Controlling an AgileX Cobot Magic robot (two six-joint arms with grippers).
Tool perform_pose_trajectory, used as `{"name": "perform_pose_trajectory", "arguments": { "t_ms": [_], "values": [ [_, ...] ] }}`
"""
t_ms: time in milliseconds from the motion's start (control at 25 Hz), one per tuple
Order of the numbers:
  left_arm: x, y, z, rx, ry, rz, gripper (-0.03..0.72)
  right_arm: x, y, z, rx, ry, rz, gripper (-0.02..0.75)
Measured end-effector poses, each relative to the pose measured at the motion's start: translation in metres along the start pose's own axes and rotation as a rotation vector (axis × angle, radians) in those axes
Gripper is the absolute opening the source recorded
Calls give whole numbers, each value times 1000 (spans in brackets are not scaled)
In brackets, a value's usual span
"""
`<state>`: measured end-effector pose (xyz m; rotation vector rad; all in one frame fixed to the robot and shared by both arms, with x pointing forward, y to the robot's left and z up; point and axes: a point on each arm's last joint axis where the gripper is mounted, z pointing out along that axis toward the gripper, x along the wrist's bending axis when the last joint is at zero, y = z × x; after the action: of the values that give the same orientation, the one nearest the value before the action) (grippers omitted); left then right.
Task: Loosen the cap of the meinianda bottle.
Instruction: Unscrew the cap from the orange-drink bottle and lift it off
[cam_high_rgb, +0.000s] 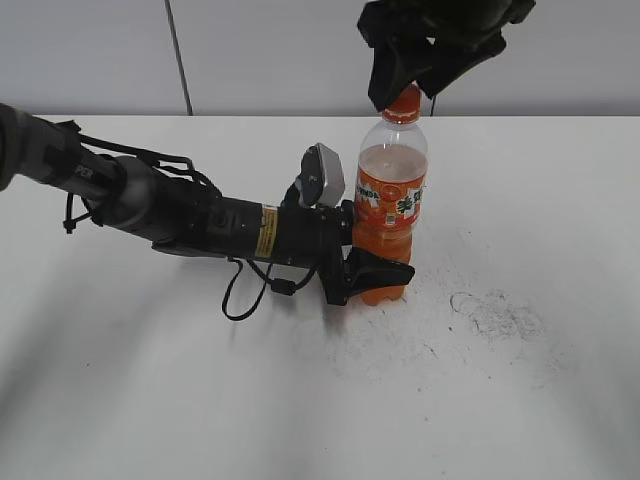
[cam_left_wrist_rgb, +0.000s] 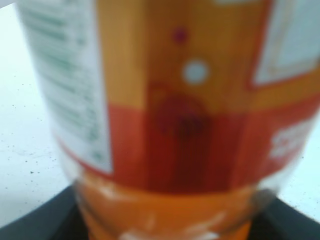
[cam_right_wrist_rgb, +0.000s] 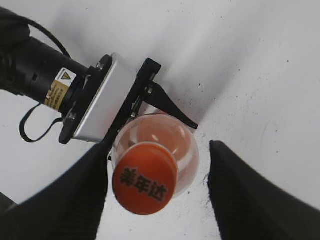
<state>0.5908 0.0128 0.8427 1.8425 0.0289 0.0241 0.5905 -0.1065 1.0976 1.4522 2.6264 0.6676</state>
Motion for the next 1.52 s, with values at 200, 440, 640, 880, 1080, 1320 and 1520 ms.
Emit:
{"name": "perform_pose_trajectory", "arguments": {
  "t_ms": [200,440,640,880,1080,1320,1520],
  "values": [
    [0,0,0,0,2,-3,499,1,-1,0,14,6,63,269],
    [0,0,0,0,2,-2,499,2,-1,0,13,19,-184,269],
    [0,0,0,3,-3,8,499,3,-2,-1,12,40,-693,269],
    [0,0,0,3,-3,8,499,3,-2,-1,10,35,-647,293],
    [0,0,0,2,-3,4,499,1,0,-1,0,6,-194,508],
    [0,0,0,1,-2,4,499,0,-1,-1,6,3,197,450],
    [0,0,0,1,-2,3,499,1,-2,-1,20,8,188,269]
  ]
}}
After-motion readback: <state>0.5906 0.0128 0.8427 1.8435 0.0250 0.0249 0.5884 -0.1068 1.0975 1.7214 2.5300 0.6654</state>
